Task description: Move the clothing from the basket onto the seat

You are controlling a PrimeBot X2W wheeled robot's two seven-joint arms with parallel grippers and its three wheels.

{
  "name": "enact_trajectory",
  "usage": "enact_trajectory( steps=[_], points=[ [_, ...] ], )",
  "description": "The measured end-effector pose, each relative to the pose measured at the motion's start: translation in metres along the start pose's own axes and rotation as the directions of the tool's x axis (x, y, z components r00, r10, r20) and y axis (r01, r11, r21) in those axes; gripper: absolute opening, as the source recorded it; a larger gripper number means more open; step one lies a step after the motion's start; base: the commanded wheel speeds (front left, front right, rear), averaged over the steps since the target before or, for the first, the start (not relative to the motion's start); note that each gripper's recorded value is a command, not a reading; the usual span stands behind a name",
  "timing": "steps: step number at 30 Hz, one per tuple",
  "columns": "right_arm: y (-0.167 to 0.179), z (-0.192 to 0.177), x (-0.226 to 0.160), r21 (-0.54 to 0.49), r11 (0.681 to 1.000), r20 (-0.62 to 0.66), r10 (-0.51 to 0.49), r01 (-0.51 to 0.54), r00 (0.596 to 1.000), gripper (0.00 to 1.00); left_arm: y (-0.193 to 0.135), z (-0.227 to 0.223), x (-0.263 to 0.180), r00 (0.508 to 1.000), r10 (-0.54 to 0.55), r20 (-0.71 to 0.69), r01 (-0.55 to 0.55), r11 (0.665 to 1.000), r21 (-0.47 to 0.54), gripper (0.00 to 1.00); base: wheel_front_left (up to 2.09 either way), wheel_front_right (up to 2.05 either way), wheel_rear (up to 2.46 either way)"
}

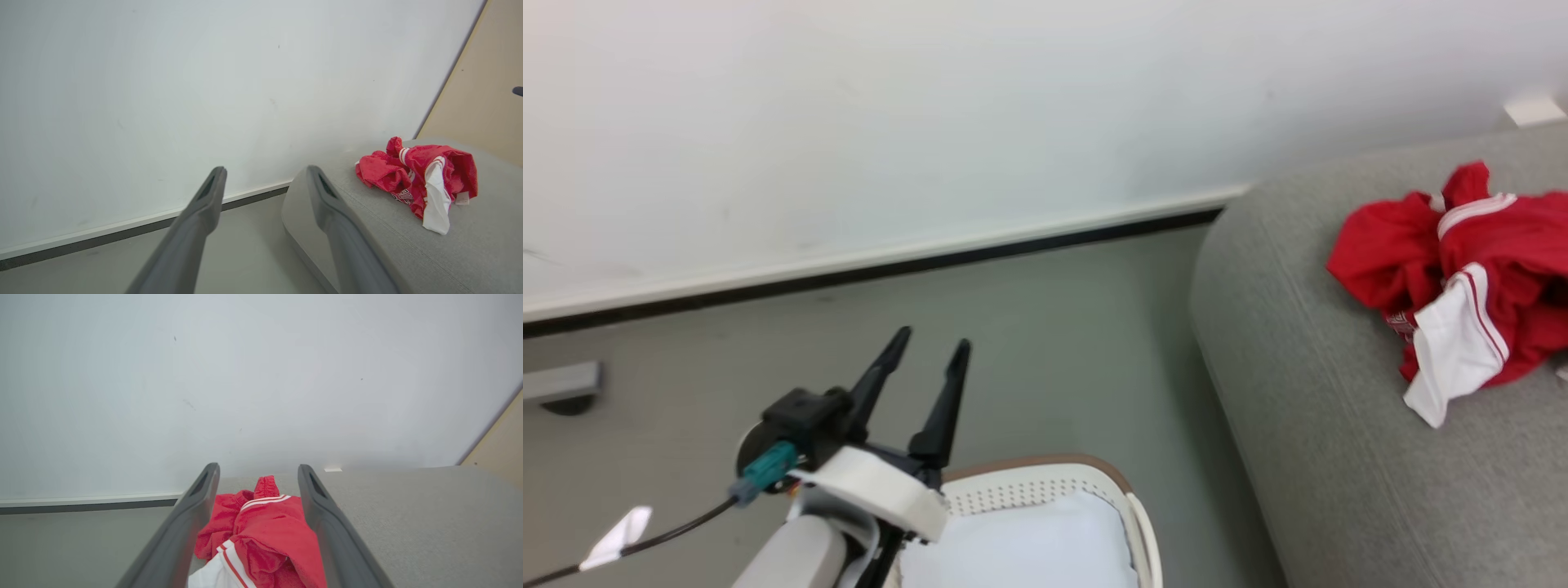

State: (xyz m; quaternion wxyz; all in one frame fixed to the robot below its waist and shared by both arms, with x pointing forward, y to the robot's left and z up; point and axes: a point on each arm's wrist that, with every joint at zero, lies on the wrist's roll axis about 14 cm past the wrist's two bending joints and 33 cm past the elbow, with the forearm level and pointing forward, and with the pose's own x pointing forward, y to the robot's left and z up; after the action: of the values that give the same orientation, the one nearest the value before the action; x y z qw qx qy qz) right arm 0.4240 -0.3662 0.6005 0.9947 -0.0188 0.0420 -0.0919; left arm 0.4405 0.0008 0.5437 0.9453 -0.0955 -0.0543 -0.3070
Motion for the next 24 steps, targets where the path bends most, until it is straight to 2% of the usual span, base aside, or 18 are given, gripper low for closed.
enact_trajectory(
  steps=[5, 11, 19, 24],
  points=[
    [0.055, 0.004, -0.008, 0.045, 0.991, 0.103, 0.124, -0.129, 0.987, 1.0, 0.034, 0.015, -0.03, 0.99, 0.139, 0.029, -0.139, 0.99, 0.001, 1.0, 0.0, 0.0, 0.0],
    [0.105, -0.009, -0.029, 0.079, 0.969, 0.178, 0.216, -0.233, 0.96, 1.0, 0.073, 0.025, -0.073, 0.949, 0.312, 0.053, -0.312, 0.95, -0.004, 1.0, 0.0, 0.0, 0.0],
    [0.144, -0.04, -0.069, 0.174, 0.944, 0.271, 0.229, -0.282, 0.935, 1.0, 0.096, 0.022, -0.122, 0.896, 0.441, 0.056, -0.44, 0.897, -0.037, 1.0, 0.0, 0.0, 0.0],
    [0.153, -0.072, -0.083, 0.22, 0.938, 0.219, 0.221, -0.269, 0.95, 1.0, 0.096, 0.008, -0.134, 0.889, 0.458, 0.024, -0.457, 0.888, -0.048, 1.0, 0.0, 0.0, 0.0]
  ],
)
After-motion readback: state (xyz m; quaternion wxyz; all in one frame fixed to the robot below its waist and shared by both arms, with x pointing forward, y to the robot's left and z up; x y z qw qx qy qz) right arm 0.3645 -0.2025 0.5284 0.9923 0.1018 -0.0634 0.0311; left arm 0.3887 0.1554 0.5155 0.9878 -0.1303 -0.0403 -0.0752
